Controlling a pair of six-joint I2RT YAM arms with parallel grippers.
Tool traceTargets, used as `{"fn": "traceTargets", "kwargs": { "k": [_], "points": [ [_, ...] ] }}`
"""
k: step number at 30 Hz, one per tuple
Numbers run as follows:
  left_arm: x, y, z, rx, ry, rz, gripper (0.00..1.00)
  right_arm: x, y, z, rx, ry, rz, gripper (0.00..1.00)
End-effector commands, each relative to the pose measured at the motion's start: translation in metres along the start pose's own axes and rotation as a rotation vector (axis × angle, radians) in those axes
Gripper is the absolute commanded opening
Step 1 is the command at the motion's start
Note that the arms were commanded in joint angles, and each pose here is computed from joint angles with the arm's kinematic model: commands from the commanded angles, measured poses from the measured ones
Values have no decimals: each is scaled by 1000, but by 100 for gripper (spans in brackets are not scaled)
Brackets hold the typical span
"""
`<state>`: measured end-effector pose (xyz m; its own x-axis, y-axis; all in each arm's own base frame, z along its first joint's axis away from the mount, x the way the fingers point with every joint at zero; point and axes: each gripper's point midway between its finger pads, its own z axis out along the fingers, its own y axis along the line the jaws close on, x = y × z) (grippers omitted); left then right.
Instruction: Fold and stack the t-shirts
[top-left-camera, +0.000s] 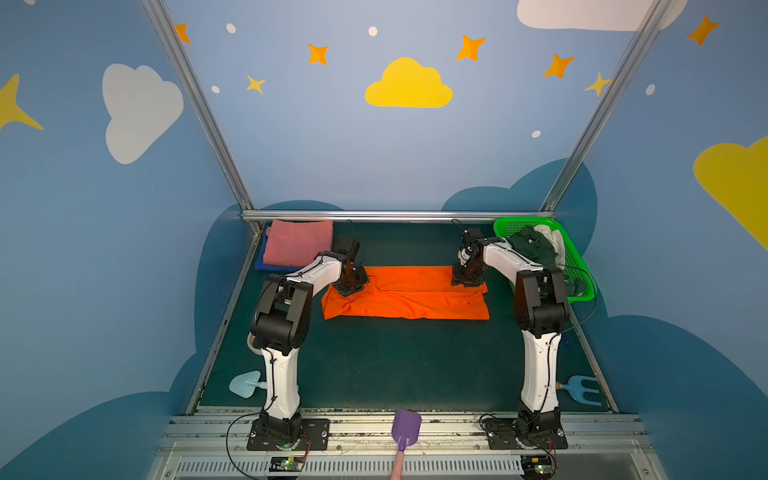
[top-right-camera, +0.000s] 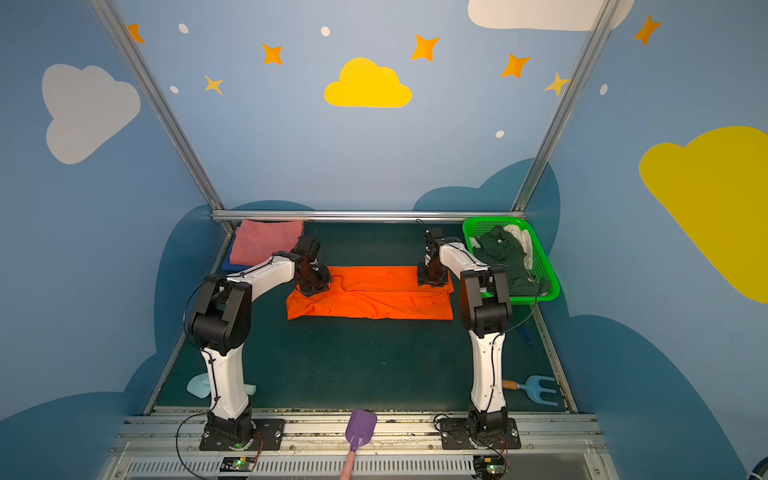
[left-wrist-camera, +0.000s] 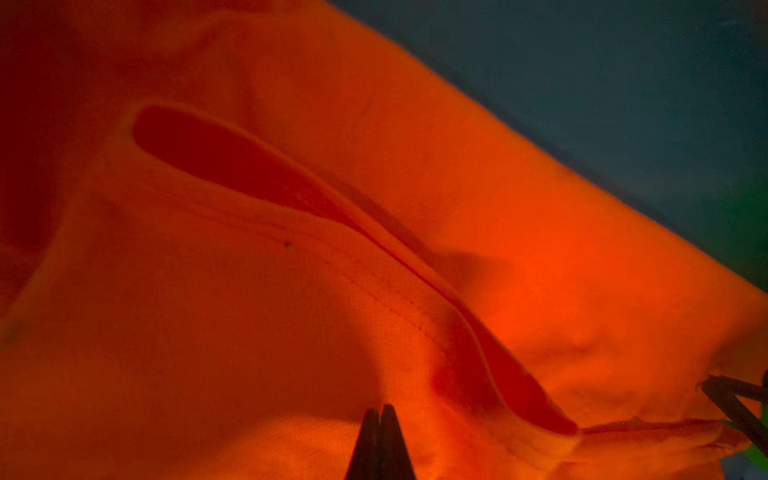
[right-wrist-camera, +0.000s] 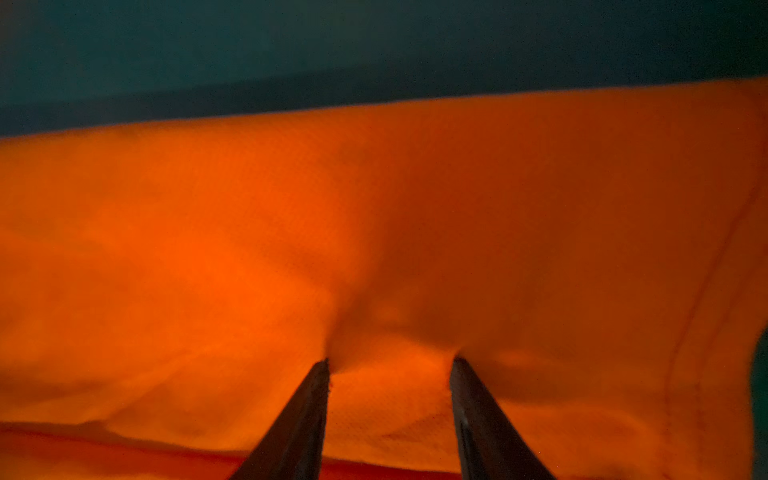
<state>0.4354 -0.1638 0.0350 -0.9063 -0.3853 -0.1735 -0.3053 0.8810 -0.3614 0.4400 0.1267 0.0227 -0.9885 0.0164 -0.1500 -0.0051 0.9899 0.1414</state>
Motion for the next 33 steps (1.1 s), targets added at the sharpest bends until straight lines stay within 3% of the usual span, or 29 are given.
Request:
{"fn": "traceTargets", "kwargs": {
  "k": [1, 10, 16, 20, 27, 33],
  "points": [
    [15, 3, 11, -55, 26, 40, 5, 47, -25, 6, 77, 102, 48, 50],
    [35, -34, 60, -72, 121, 158, 5, 112, -53, -17, 202, 132, 63, 49],
    [10, -47, 88, -150, 104, 169, 5, 156, -22, -23, 104, 109, 70, 48],
    [-11, -72, 102, -122, 96, 141, 5, 185, 6, -19, 27, 127, 78, 47],
    [-36, -155, 123, 191, 71, 75, 7, 227, 60, -11, -96, 174, 74, 46],
    [-63, -181, 132, 361, 19, -41, 6, 249, 109, 2, -187, 243, 26, 47]
  ]
}}
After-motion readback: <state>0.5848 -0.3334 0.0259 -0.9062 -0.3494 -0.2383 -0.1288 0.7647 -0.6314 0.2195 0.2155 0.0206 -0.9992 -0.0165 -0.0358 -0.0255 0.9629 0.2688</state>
